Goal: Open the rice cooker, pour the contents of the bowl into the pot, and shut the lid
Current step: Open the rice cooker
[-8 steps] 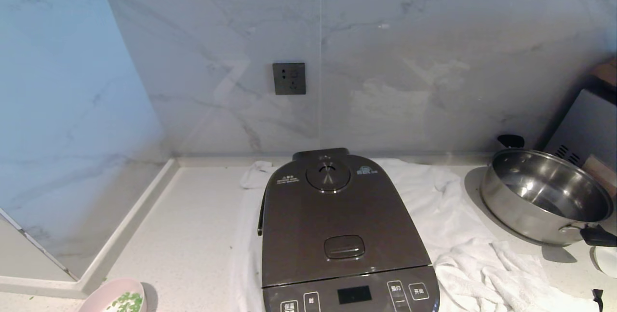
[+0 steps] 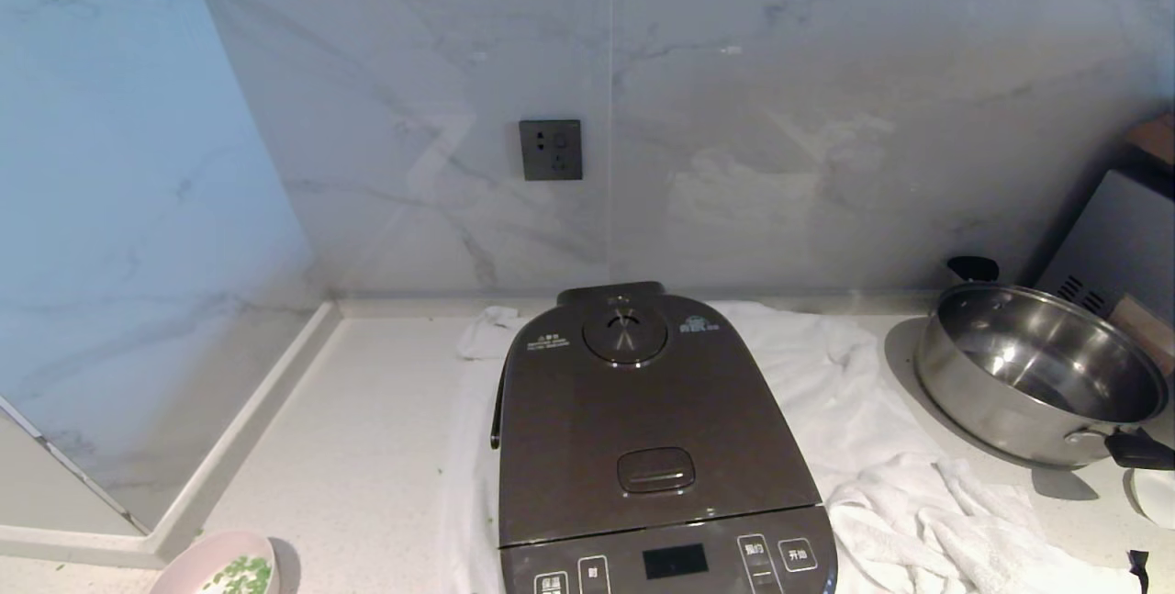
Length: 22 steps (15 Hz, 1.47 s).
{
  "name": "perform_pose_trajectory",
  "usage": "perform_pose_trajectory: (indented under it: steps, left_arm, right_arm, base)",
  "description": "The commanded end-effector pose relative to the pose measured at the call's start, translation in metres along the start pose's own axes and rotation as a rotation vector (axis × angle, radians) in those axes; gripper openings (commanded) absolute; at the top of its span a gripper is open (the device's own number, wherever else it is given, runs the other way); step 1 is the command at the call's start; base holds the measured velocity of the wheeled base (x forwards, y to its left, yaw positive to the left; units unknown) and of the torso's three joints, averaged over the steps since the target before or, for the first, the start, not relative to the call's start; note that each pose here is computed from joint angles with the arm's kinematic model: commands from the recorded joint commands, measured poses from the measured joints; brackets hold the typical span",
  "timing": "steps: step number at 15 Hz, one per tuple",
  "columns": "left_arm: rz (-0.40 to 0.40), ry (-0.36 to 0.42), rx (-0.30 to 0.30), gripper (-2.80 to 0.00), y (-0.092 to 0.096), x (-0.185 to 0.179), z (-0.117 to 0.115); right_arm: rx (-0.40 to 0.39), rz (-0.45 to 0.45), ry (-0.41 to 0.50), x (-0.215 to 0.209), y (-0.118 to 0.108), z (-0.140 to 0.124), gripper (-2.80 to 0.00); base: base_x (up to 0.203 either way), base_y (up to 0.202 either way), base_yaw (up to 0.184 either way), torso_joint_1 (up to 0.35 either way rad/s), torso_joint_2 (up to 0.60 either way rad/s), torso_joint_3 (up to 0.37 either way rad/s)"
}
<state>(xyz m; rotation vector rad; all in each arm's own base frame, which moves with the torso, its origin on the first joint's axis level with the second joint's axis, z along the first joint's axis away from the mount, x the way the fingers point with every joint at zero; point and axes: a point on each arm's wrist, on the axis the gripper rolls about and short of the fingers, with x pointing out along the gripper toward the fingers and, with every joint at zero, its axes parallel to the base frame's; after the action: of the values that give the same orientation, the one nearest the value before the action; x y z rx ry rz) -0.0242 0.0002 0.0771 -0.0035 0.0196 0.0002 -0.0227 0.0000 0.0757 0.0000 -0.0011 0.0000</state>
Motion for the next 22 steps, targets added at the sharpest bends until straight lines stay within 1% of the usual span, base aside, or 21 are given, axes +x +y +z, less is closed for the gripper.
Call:
perform_pose_trajectory:
  steps: [1, 12, 13, 14, 15, 17, 18, 20, 21, 22]
  left_arm:
    - [0.001, 0.002, 0.0, -2.8, 0.0, 0.0, 0.0]
    - [0.0, 0.001, 0.001, -2.8, 0.0, 0.0, 0.0]
    - [0.0, -0.001, 0.0, -2.8, 0.0, 0.0, 0.0]
    - [0.0, 0.0, 0.001, -2.8, 0.0, 0.0, 0.0]
    - [0.0, 0.002, 0.001, -2.8, 0.0, 0.0, 0.0]
    - [-0.002, 0.003, 0.003, -2.8, 0.0, 0.0, 0.0]
    - [-0.002, 0.004, 0.004, -2.8, 0.0, 0.0, 0.0]
    - [-0.002, 0.005, 0.004, -2.8, 0.0, 0.0, 0.0]
    - [-0.002, 0.005, 0.004, -2.8, 0.0, 0.0, 0.0]
    - [-0.002, 0.005, 0.004, -2.8, 0.0, 0.0, 0.0]
  right_arm:
    - [0.0, -0.001, 0.0, 0.0, 0.0, 0.0, -2.8]
    - [-0.014, -0.003, -0.013, 0.0, 0.0, 0.001, -2.8]
    - [-0.021, 0.002, -0.055, -0.002, 0.0, 0.01, -2.8]
    - [-0.022, 0.009, -0.085, -0.005, 0.0, 0.023, -2.8]
    - [-0.023, 0.021, -0.09, -0.006, 0.001, 0.037, -2.8]
    - [-0.025, 0.095, -0.08, -0.003, 0.002, 0.064, -2.8]
    - [-0.024, 0.138, -0.064, 0.001, 0.003, 0.076, -2.8]
    - [-0.011, 0.242, 0.006, 0.021, 0.005, 0.108, -2.8]
    - [0.007, 0.299, 0.05, 0.037, 0.007, 0.123, -2.8]
    - [0.041, 0.371, 0.1, 0.057, 0.008, 0.14, -2.8]
  base:
    - [0.0, 0.0, 0.0, 0.0, 0.0, 0.0]
    - [0.0, 0.0, 0.0, 0.0, 0.0, 0.0]
    - [0.0, 0.0, 0.0, 0.0, 0.0, 0.0]
    - [0.0, 0.0, 0.0, 0.0, 0.0, 0.0]
    - [0.0, 0.0, 0.0, 0.0, 0.0, 0.0]
    - [0.0, 0.0, 0.0, 0.0, 0.0, 0.0]
    - [0.0, 0.0, 0.0, 0.0, 0.0, 0.0]
    - [0.0, 0.0, 0.0, 0.0, 0.0, 0.0]
    - [0.0, 0.0, 0.0, 0.0, 0.0, 0.0]
    - [0.0, 0.0, 0.0, 0.0, 0.0, 0.0]
